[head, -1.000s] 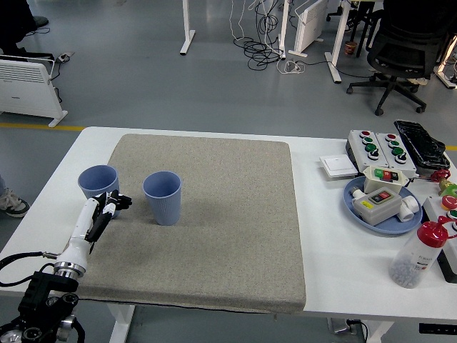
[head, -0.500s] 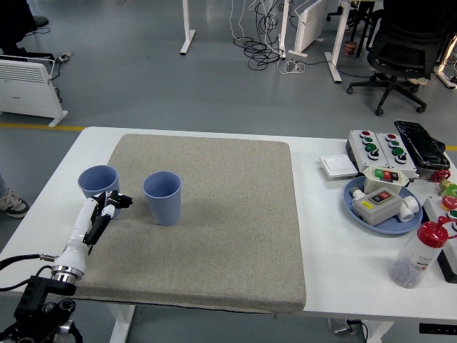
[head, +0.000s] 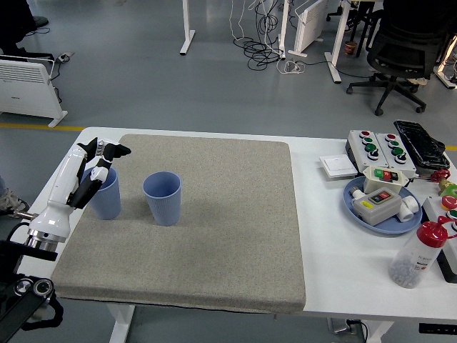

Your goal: Push cup pick cup insert cup

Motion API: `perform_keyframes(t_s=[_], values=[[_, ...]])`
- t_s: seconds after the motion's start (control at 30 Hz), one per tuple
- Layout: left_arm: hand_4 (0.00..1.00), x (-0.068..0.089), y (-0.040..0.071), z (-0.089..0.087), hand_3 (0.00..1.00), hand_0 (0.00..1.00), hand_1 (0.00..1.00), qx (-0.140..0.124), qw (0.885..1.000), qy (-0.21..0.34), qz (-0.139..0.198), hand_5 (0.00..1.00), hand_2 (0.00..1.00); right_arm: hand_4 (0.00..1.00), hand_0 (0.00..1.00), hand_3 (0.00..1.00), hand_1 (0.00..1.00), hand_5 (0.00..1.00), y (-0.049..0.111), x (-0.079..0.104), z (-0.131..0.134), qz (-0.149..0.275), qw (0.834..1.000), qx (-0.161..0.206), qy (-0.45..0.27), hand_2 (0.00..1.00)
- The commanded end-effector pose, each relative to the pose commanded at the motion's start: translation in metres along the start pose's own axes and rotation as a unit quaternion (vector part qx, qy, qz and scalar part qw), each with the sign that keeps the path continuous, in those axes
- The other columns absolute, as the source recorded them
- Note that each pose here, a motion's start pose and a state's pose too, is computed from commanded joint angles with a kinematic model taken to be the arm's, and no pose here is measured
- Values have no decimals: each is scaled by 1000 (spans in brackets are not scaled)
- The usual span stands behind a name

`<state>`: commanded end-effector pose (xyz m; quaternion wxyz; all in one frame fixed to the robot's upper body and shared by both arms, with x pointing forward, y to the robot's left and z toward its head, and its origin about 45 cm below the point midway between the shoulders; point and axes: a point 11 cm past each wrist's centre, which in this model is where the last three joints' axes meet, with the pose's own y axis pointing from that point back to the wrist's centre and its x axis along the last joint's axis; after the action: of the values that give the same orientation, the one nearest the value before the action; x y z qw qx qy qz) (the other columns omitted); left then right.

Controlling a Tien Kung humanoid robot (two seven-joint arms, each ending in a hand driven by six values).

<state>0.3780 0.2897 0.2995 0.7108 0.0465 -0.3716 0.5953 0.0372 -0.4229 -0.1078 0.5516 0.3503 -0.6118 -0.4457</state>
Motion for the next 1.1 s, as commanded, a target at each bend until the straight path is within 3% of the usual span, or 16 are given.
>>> perform_keyframes(t_s=[0.1, 0.13, 0.17, 0.3, 0.33, 0.4, 0.47, 0.6, 0.77, 0.9, 0.93, 1.1], values=[[853, -3, -23, -1, 874, 845, 827, 26, 995, -64, -67, 696, 872, 120, 712, 586, 651, 466, 0, 0, 1, 0, 1000, -2, 2, 691], [917, -4, -30, -2, 997, 998, 957, 40, 991, -89, -92, 649, 998, 120, 712, 586, 651, 466, 0, 0, 1, 1, 1000, -2, 4, 692], [917, -6, -37, -6, 997, 998, 957, 56, 985, -114, -113, 649, 998, 120, 712, 586, 651, 466, 0, 0, 1, 1, 1000, -2, 5, 692], [917, -6, -57, -18, 997, 998, 957, 115, 952, -221, -181, 649, 998, 120, 712, 586, 651, 466, 0, 0, 2, 2, 1000, -3, 5, 692], [964, -7, -60, -21, 998, 998, 986, 127, 941, -245, -198, 580, 998, 121, 712, 586, 651, 467, 0, 0, 3, 2, 1000, -4, 4, 691], [964, -12, -67, -29, 998, 998, 986, 150, 912, -297, -240, 580, 998, 121, 712, 586, 651, 467, 0, 0, 2, 2, 1000, -3, 3, 691], [964, -18, -71, -34, 998, 998, 986, 165, 892, -322, -273, 580, 998, 121, 712, 586, 651, 467, 0, 0, 2, 1, 1000, -3, 2, 691], [970, -26, -76, -43, 998, 962, 976, 192, 864, -337, -321, 548, 998, 120, 712, 586, 652, 466, 0, -1, 0, 1, 1000, -2, 1, 690], [956, -29, -82, -49, 998, 918, 955, 210, 847, -344, -346, 549, 998, 121, 712, 586, 652, 466, 1, -1, -3, 1, 1000, 0, 0, 689], [956, -32, -87, -51, 998, 918, 955, 211, 841, -352, -353, 549, 998, 121, 712, 586, 652, 466, 1, 0, -4, 1, 1000, 1, 1, 689], [952, -33, -87, -51, 986, 793, 879, 210, 840, -353, -354, 507, 986, 121, 712, 586, 652, 467, 1, 0, -4, 1, 1000, 1, 1, 689], [952, -39, -89, -54, 986, 793, 879, 209, 836, -352, -365, 507, 986, 121, 712, 586, 652, 467, 1, 0, -4, 2, 1000, 1, 3, 689]])
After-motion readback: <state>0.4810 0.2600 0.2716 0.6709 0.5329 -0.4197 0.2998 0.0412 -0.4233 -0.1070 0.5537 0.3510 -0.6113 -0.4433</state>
